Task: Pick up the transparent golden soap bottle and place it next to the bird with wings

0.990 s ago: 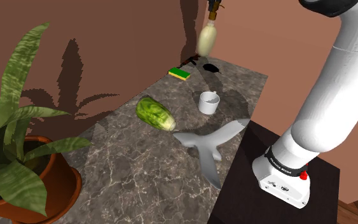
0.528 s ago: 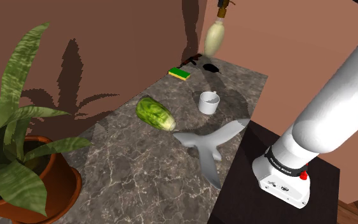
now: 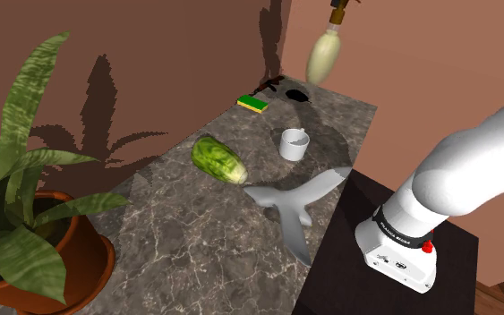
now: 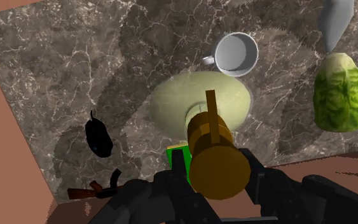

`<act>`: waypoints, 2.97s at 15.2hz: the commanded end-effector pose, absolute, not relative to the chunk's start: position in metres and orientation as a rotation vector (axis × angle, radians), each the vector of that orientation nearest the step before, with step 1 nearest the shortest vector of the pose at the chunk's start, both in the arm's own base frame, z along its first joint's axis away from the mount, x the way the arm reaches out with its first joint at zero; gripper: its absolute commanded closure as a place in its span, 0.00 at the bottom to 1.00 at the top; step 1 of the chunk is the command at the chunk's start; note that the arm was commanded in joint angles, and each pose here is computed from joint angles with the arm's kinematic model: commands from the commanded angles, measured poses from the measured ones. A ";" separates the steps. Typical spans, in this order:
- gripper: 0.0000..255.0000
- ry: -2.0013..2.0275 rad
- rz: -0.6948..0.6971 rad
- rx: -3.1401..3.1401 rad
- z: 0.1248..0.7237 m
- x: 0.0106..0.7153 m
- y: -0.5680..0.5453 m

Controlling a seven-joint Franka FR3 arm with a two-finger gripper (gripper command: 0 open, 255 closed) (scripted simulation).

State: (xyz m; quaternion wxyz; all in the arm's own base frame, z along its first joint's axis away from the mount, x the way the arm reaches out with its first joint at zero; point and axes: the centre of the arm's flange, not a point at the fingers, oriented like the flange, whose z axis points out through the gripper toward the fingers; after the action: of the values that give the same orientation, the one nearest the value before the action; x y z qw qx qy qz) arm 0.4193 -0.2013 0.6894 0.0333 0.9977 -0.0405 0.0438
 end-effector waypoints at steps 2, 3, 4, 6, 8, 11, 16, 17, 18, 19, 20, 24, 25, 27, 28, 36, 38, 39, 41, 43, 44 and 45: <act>1.00 -0.125 0.135 3.069 0.702 0.385 -0.188; 1.00 -0.125 0.135 3.069 0.706 0.373 -0.183; 1.00 -0.125 0.135 3.069 0.710 0.362 -0.179; 1.00 -0.125 0.135 3.069 0.718 0.338 -0.169; 1.00 -0.125 0.135 3.069 0.726 0.315 -0.160; 1.00 -0.125 0.135 3.069 0.738 0.280 -0.145; 1.00 -0.125 0.135 3.069 0.758 0.222 -0.122; 1.00 -0.125 0.135 3.069 0.762 0.210 -0.117; 1.00 -0.125 0.135 3.069 0.769 0.191 -0.109; 1.00 -0.125 0.135 3.069 0.764 0.191 -0.109; 1.00 -0.125 0.135 3.069 0.758 0.191 -0.109; 1.00 -0.125 0.135 3.069 0.737 0.191 -0.109; 1.00 -0.125 0.135 3.069 0.732 0.191 -0.109; 1.00 -0.125 0.135 3.069 0.721 0.191 -0.109; 1.00 -0.125 0.135 3.069 0.716 0.191 -0.109; 1.00 -0.125 0.135 3.069 0.674 0.191 -0.109; 1.00 -0.125 0.135 3.069 0.663 0.191 -0.109; 1.00 -0.125 0.135 3.069 0.658 0.191 -0.109; 1.00 -0.125 0.135 3.069 0.647 0.191 -0.109; 1.00 -0.125 0.135 3.069 0.637 0.191 -0.109; 1.00 -0.125 0.135 3.069 0.632 0.191 -0.109; 1.00 -0.125 0.135 3.069 0.626 0.191 -0.109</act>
State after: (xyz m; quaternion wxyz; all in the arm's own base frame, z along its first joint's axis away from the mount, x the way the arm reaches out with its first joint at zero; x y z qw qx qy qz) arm 0.1913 -0.1095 0.6316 0.0334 0.9977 -0.0406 0.0434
